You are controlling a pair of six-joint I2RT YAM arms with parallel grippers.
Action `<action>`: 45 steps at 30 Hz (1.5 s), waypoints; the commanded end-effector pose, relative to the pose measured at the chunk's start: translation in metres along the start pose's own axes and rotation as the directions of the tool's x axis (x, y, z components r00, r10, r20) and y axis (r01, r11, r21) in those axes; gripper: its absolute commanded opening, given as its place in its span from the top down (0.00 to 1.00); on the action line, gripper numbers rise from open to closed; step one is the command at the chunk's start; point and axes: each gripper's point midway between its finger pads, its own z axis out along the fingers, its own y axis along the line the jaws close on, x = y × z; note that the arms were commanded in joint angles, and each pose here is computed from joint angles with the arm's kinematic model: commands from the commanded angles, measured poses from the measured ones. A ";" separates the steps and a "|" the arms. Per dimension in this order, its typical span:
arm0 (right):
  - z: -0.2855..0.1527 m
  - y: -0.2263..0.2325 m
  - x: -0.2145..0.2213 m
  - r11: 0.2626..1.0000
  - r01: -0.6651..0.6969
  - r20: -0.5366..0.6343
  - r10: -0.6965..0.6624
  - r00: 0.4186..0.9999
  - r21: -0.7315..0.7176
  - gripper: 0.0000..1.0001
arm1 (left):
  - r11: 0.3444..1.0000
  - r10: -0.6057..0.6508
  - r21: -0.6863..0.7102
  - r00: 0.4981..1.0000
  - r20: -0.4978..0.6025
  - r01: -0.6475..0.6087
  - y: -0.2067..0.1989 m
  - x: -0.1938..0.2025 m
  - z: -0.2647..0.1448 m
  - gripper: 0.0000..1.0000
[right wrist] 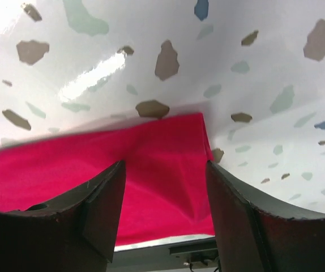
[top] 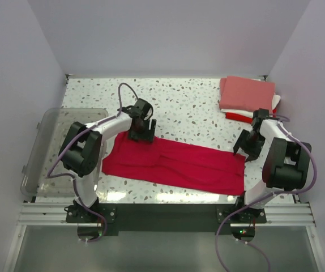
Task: Fold and stack the t-shirts
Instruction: Fold the tshirt
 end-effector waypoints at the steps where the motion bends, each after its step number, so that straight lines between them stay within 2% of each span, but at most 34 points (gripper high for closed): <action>1: 0.006 0.001 -0.023 1.000 -0.013 0.047 0.013 0.999 0.000 0.39 | 0.999 0.033 -0.024 0.999 0.023 -0.032 0.002 -0.006 0.007 0.23; 8: 0.026 -0.014 -0.034 0.996 -0.035 0.034 0.032 0.999 0.079 0.43 | 0.998 0.020 -0.051 1.000 -0.023 -0.021 0.014 0.008 0.030 0.23; 11: 0.033 -0.019 -0.038 0.994 -0.038 0.034 0.034 0.999 0.105 0.54 | 0.999 0.019 -0.033 1.000 -0.010 -0.019 0.011 0.006 0.031 0.23; 14: 0.038 -0.024 -0.041 0.991 -0.047 0.022 0.045 0.999 0.125 0.71 | 1.000 0.013 -0.022 0.999 0.034 -0.012 0.006 -0.012 0.024 0.23; 16: 0.037 -0.028 -0.044 0.988 -0.058 0.025 0.055 0.998 0.140 0.86 | 1.000 -0.009 -0.018 0.996 0.093 0.011 0.006 -0.039 0.012 0.22; 17: 0.037 -0.031 -0.044 0.987 -0.060 0.022 0.058 0.998 0.147 0.89 | 0.999 -0.029 -0.026 0.990 0.140 0.033 0.011 -0.060 0.004 0.22; 21: 0.038 -0.039 -0.047 0.985 -0.081 0.020 0.079 0.997 0.155 0.90 | 0.991 -0.080 -0.087 0.971 0.225 0.102 0.038 -0.103 -0.004 0.17; 27: 0.040 -0.043 -0.045 0.985 -0.093 0.006 0.093 0.996 0.148 0.89 | 0.977 -0.090 -0.168 0.965 0.245 0.134 0.064 -0.126 0.017 0.19; 31: 0.038 -0.045 -0.047 0.984 -0.101 0.012 0.101 0.995 0.147 0.89 | 0.968 -0.094 -0.205 0.969 0.230 0.143 0.072 -0.125 0.022 0.28; 39: 0.039 -0.046 -0.047 0.984 -0.107 0.003 0.107 0.994 0.144 0.89 | 0.972 -0.104 -0.184 0.972 0.211 0.144 0.069 -0.116 0.023 0.53; 41: 0.039 -0.045 -0.047 0.984 -0.108 0.004 0.109 0.994 0.142 0.89 | 0.972 -0.107 -0.186 0.973 0.204 0.146 0.070 -0.112 0.023 0.56; 45: 0.040 -0.045 -0.046 0.984 -0.108 0.000 0.109 0.994 0.139 0.89 | 0.973 -0.111 -0.178 0.976 0.189 0.145 0.068 -0.108 0.021 0.57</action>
